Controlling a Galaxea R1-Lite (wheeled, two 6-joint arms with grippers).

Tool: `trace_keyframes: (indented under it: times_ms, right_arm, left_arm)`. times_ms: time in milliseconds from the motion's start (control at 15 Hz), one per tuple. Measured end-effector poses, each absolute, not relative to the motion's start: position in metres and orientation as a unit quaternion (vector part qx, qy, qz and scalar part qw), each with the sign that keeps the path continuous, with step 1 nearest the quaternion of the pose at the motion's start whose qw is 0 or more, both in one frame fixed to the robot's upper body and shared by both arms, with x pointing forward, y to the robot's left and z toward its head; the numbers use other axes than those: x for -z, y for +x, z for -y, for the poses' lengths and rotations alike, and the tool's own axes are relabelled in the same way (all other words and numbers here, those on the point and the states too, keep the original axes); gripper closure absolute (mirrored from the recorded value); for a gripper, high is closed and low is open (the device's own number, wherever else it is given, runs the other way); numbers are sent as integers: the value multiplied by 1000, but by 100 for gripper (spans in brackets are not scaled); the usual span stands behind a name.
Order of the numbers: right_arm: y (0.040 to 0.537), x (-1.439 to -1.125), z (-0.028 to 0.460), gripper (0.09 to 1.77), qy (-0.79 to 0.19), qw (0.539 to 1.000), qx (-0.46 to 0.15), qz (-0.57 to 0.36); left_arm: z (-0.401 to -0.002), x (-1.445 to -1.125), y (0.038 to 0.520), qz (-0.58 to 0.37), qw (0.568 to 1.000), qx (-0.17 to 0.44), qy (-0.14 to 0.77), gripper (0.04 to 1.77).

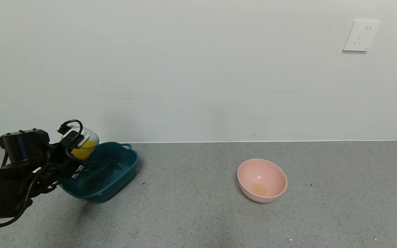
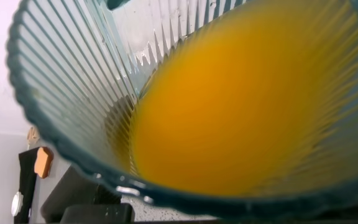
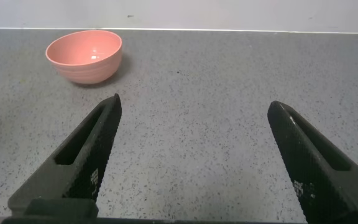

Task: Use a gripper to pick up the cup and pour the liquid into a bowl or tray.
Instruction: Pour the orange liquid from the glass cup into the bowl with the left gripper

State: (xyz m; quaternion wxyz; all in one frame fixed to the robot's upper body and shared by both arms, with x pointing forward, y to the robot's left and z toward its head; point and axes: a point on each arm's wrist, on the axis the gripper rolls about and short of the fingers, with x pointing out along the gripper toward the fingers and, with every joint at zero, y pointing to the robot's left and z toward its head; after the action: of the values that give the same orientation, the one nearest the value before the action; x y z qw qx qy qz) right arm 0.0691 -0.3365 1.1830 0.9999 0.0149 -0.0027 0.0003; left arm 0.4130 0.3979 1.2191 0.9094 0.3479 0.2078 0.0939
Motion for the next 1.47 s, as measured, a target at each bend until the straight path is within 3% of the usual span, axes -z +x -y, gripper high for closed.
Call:
trace_keyframes:
  times_ms: [600, 1467]
  right_arm:
    - [69, -1183, 336, 15, 15, 1000, 0, 3]
    - [69, -1183, 337, 15, 15, 1000, 0, 3]
  left_arm:
    - [-401, -1217, 413, -220, 886, -88, 398, 51]
    - [-402, -1217, 412, -249, 818, -91, 511, 51]
